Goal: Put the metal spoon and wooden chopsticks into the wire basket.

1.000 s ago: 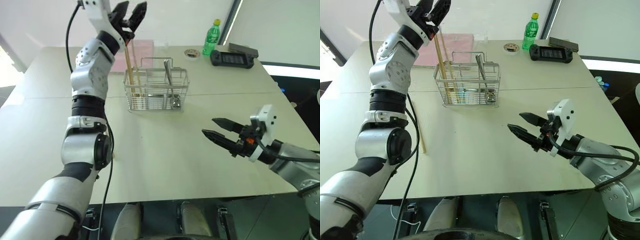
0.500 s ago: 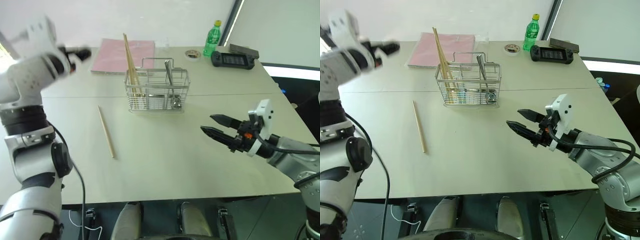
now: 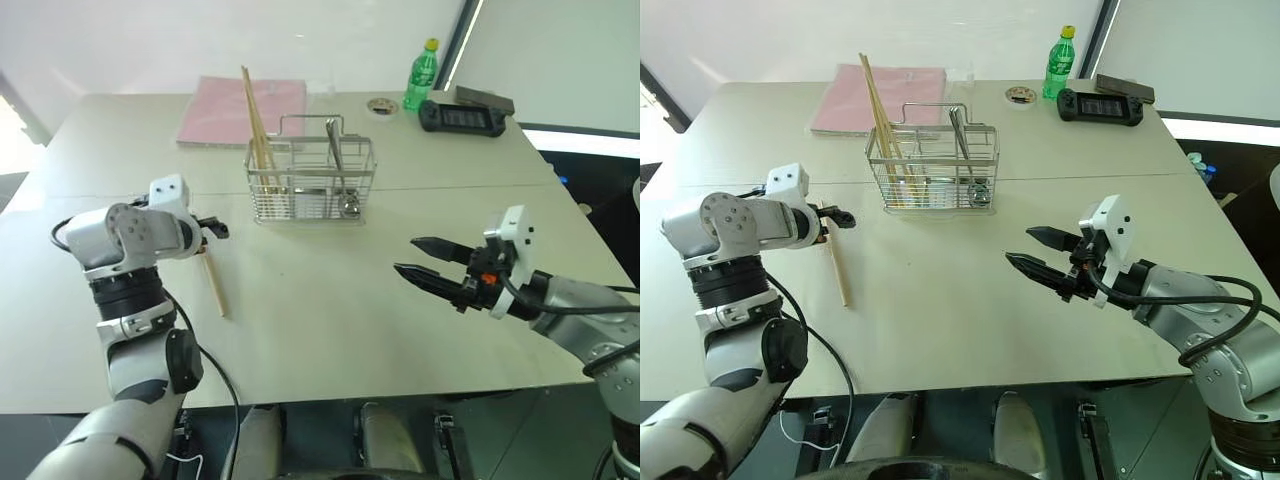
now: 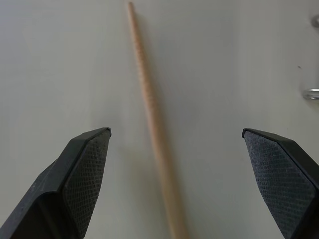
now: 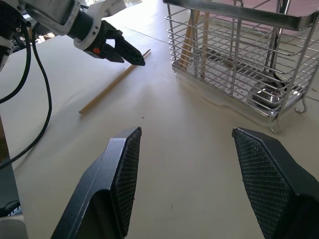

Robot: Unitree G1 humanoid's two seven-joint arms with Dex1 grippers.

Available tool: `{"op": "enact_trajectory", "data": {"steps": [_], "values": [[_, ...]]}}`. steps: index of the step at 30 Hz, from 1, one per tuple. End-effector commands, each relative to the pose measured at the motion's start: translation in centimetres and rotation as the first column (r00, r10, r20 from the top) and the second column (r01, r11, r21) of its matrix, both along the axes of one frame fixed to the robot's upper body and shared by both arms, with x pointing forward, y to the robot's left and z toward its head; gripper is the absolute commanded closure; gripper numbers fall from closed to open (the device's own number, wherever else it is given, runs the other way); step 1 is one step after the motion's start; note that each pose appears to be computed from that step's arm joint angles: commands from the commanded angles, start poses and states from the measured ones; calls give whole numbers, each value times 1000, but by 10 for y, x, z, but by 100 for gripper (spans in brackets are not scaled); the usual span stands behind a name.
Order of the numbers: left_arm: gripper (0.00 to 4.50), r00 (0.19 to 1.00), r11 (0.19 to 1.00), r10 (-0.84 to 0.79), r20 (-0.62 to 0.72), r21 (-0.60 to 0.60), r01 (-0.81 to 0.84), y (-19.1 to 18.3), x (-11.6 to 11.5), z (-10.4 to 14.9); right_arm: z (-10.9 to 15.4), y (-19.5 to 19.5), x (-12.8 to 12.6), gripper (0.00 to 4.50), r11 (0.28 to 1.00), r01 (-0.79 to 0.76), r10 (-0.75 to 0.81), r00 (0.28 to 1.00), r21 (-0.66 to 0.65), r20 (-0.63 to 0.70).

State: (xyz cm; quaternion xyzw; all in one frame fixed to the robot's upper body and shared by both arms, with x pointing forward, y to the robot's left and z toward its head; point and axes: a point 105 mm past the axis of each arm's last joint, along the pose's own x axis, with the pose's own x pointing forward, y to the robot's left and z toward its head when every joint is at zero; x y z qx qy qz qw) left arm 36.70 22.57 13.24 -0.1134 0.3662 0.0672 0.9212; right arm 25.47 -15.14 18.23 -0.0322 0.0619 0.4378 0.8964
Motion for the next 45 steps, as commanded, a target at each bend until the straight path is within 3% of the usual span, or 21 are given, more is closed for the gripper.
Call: {"op": "enact_trajectory", "data": {"steps": [1,15,19,25,26,29,32,33,34,36,37,41,45], "values": [[5,997,998,61,52,20,-62,11,3,12,11,-3,-2,148,1000,13,-13,999,5,47],[5,998,998,39,-41,-38,-40,-3,13,-19,9,3,-8,148,1000,-23,22,999,9,39],[134,998,997,51,-33,-62,-53,-4,16,-17,9,3,-8,148,1000,-20,19,999,13,39],[442,995,993,98,31,-65,-96,6,24,-2,8,4,-8,148,1000,-21,20,999,17,37],[442,993,992,111,50,-66,-108,8,26,2,8,4,-8,148,1000,-22,21,999,17,37],[442,897,975,221,384,-96,-199,38,52,69,9,3,-7,148,1000,-22,21,999,18,36],[442,749,963,263,608,-121,-239,57,60,127,9,2,-7,148,1000,-21,20,999,20,34],[442,656,968,243,715,-129,-217,58,60,159,9,2,-8,148,1000,-22,21,999,18,33],[442,511,979,188,839,-120,-164,54,56,205,10,2,-7,148,1000,-21,20,999,17,33],[442,286,994,101,953,-85,-69,39,42,263,10,2,-7,148,1000,-21,20,999,19,32],[442,215,998,68,974,-66,-16,27,38,281,11,2,-7,148,1000,-22,21,999,19,32],[442,75,985,16,997,-29,171,-20,35,319,11,3,-6,148,999,-26,26,999,19,33],[442,47,965,-62,997,48,258,-58,44,318,12,4,-6,148,1000,-22,21,999,22,44]]}}
